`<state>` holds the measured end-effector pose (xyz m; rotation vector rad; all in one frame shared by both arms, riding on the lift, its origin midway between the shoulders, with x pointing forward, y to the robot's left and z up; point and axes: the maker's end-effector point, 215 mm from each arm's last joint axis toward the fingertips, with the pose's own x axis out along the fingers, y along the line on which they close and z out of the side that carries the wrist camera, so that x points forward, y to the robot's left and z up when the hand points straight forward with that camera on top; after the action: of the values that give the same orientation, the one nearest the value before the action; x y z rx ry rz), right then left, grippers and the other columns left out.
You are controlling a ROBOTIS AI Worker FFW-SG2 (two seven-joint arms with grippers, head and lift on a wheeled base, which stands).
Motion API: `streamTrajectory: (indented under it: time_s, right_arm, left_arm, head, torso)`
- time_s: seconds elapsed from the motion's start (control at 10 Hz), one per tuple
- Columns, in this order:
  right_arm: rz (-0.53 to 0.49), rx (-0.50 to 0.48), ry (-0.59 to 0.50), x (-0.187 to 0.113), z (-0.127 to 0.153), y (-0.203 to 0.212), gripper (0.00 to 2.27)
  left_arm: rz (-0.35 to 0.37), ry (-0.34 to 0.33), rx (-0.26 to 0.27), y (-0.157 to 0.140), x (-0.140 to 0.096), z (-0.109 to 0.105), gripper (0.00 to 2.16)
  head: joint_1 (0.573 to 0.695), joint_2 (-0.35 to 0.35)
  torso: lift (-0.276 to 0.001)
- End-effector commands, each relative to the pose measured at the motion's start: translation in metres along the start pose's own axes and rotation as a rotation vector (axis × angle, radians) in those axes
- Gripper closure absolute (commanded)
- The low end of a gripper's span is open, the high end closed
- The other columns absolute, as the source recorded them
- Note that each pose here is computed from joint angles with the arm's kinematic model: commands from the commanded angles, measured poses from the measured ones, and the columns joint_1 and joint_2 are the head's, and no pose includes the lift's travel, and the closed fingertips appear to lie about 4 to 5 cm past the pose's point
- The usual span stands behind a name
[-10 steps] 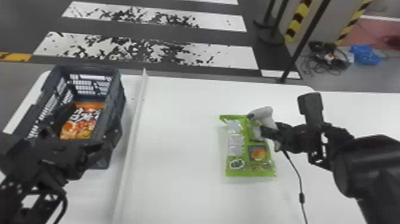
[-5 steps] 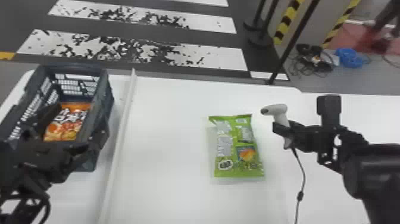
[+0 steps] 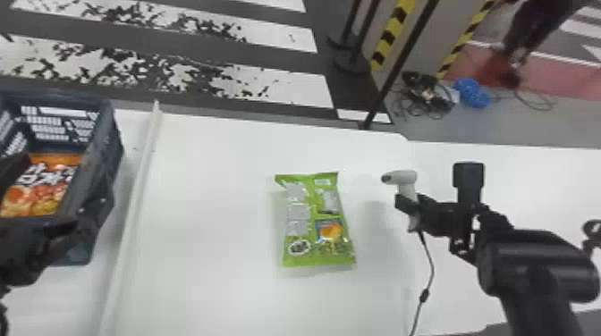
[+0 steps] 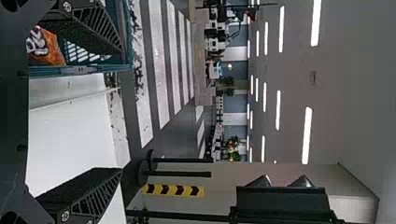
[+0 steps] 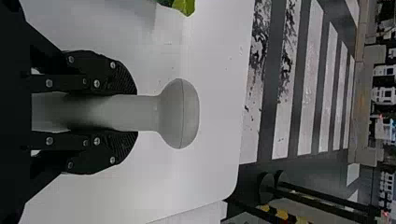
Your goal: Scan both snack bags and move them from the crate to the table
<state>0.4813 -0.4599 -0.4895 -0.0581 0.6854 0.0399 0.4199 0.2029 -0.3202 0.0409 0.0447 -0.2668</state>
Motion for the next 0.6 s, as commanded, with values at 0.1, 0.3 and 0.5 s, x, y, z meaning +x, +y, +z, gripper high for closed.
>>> streamTrajectory:
  time_s: [0.1, 0.3, 0.5]
  right_arm:
    - [-0.017, 0.032, 0.014, 0.006, -0.02, -0.015, 2.25]
    - [-0.013, 0.043, 0.018, 0.01, -0.03, -0.016, 2.25]
    - [-0.008, 0.043, 0.023, 0.014, -0.037, -0.011, 2.25]
  left_arm:
    - [-0.002, -0.001, 0.0, -0.001, 0.0, 0.0, 0.1]
    - [-0.002, 0.0, -0.001, 0.0, 0.001, 0.0, 0.1]
    - [-0.002, 0.002, -0.001, 0.0, 0.0, -0.001, 0.1]
  head:
    - [0.695, -0.318]
    - [0.695, -0.332]
    - [0.695, -0.334]
  torso:
    - [-0.088]
    - [-0.088]
    - [-0.088]
